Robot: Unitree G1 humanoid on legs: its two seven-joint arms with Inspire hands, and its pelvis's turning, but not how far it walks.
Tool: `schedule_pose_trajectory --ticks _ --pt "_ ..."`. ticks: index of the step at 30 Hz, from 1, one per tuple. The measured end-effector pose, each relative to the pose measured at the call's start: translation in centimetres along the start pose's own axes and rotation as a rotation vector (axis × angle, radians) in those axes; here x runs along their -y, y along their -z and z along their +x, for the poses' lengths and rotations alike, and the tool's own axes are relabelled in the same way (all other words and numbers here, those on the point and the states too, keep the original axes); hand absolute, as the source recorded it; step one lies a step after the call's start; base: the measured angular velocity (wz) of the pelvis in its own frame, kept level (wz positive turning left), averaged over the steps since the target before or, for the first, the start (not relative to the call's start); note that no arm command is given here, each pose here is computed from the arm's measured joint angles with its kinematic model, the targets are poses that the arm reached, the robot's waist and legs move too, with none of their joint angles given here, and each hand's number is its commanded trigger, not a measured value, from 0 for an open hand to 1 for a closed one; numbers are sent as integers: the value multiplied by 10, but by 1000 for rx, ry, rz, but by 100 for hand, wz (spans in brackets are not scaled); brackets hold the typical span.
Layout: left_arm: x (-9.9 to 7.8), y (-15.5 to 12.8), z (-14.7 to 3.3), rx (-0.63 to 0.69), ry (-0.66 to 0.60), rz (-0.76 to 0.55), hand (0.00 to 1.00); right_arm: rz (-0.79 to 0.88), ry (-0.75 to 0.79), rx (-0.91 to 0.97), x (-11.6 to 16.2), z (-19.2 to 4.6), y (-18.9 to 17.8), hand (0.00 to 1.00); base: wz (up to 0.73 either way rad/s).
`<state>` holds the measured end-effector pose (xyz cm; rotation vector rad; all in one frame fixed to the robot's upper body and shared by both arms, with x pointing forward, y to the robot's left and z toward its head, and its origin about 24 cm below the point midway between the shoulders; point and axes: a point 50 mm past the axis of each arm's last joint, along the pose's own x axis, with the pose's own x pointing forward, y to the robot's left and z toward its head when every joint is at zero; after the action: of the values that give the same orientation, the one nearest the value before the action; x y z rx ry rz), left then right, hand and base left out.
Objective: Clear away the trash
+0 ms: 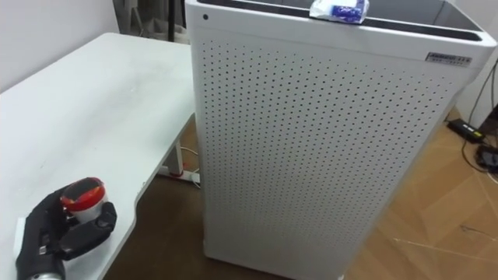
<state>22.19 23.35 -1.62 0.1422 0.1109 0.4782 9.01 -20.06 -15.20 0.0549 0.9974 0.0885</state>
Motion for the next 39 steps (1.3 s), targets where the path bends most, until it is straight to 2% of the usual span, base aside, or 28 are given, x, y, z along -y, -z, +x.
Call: schedule_pose_trajectory --ticks 4,10,15,21,27,39 --pt "2 -4 1 10 27 -4 100 -1 8 5 1 0 -2 100 0" --pt "19 -49 0 186 160 -73 100 -14 12 72 2 8 -28 100 -1" --pt "34 -85 -9 337 316 -117 100 -19 26 171 2 10 -53 100 0" --pt "53 -84 -19 326 499 -98 100 -48 24 293 -4 8 -82 100 -1" --pt "68 -85 -32 333 656 -87 100 -46 75 340 -3 8 -95 100 -10" --pt "72 -66 -47 238 808 -46 100 -57 125 407 -4 4 -110 100 -8"
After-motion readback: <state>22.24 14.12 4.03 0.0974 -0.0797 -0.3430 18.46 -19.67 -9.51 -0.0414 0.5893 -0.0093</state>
